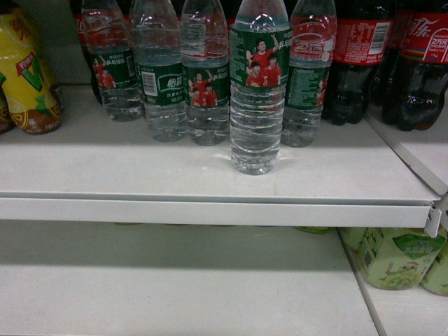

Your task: Move water from second to third shelf

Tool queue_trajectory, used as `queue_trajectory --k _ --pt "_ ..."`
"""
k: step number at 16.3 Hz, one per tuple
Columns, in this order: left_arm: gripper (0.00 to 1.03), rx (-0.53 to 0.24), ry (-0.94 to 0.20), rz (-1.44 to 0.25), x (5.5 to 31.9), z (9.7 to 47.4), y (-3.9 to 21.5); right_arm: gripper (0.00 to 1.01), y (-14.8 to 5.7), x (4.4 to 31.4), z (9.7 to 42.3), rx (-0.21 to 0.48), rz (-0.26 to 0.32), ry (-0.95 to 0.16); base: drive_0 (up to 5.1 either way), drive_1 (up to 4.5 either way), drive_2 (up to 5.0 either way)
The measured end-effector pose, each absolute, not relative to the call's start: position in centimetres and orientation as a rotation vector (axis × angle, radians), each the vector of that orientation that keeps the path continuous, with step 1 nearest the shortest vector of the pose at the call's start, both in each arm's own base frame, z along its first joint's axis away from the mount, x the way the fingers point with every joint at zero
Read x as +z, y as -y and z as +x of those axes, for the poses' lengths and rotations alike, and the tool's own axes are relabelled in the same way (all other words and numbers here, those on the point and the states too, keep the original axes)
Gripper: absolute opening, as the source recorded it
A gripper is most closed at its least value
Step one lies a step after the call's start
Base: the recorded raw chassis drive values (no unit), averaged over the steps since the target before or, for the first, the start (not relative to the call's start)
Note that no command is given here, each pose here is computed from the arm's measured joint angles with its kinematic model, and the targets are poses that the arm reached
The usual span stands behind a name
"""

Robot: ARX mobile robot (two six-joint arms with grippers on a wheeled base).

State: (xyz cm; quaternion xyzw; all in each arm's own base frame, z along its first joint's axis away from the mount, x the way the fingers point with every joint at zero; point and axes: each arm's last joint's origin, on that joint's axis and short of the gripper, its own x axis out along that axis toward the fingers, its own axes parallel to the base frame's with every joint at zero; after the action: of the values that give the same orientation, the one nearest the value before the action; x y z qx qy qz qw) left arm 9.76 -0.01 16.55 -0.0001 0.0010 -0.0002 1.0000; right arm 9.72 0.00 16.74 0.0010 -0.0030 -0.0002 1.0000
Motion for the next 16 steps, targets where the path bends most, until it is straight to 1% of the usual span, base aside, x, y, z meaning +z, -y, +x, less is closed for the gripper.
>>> queue_trajectory --k 16 --pt "0.98 0.000 -0.002 0.000 16.55 9.76 0.01 0.98 0.00 16.74 9.72 0.000 0.002 0.006 0.0 0.00 0.0"
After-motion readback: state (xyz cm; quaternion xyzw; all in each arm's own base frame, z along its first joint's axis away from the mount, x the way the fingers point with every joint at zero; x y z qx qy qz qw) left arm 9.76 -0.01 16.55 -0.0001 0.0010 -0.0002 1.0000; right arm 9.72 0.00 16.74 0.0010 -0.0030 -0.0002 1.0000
